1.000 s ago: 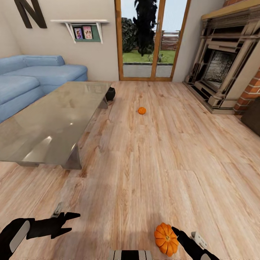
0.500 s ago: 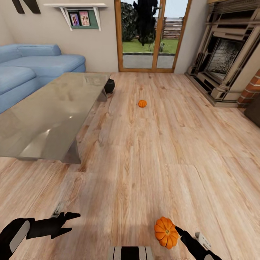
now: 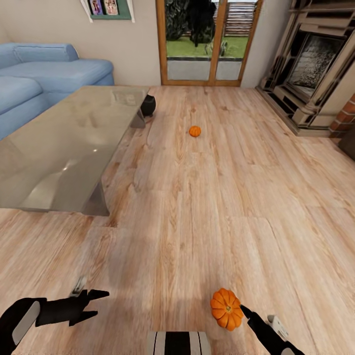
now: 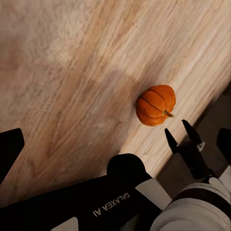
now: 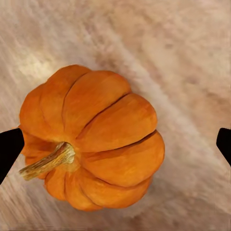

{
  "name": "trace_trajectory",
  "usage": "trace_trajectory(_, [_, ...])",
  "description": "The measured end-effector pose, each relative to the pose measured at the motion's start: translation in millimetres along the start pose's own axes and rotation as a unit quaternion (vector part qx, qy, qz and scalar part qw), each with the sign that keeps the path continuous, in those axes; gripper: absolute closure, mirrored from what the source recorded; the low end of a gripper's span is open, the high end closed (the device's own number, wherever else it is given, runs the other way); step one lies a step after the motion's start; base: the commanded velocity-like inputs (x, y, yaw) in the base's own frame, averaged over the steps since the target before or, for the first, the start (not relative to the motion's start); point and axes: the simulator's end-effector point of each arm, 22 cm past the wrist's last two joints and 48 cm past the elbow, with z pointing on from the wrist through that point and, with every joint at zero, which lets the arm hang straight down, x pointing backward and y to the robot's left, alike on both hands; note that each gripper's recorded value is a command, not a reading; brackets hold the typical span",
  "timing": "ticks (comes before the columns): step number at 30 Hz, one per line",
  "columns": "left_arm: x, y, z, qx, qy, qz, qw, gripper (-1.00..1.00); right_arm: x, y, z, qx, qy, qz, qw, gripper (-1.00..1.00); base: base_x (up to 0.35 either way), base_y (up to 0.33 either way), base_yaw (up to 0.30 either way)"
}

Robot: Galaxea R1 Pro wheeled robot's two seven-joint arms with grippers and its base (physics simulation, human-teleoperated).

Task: Place each of the two pumpkins and all three candles from the living room inside a cabinet in the living room (use any cabinet), then make sure every cabinet is closed, and position the cauldron so it is next to a table in the living room.

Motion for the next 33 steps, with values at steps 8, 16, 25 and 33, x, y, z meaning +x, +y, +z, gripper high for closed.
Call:
trace_trajectory(8, [-6, -38, -22.2, 0.119, 0.005, -0.01, 0.9929, -1.0, -2, -3, -2.5, -0.035, 0.016, 0.035, 0.9987, -1.0, 0.0, 0.0, 0.0])
trace_trajectory(16, [-7, -32, -23.3, 0.129, 0.01, -0.02, 0.9914, -1.0, -24, -29, -5.5, -0.019, -0.002, 0.058, 0.9981, -1.0, 0.0, 0.0, 0.0])
trace_trajectory(25, [-5, -17, -16.4, 0.12, 0.017, -0.034, 0.992, -1.0, -9, -43, -1.1, -0.002, 0.01, 0.063, 0.998, -1.0, 0.0, 0.0, 0.0])
trace_trajectory(33, [-2, -4, -9.0, 0.113, 0.024, -0.047, 0.9922, -1.0, 3, -55, 2.6, 0.01, 0.021, 0.063, 0.9977, -1.0, 0.0, 0.0, 0.0])
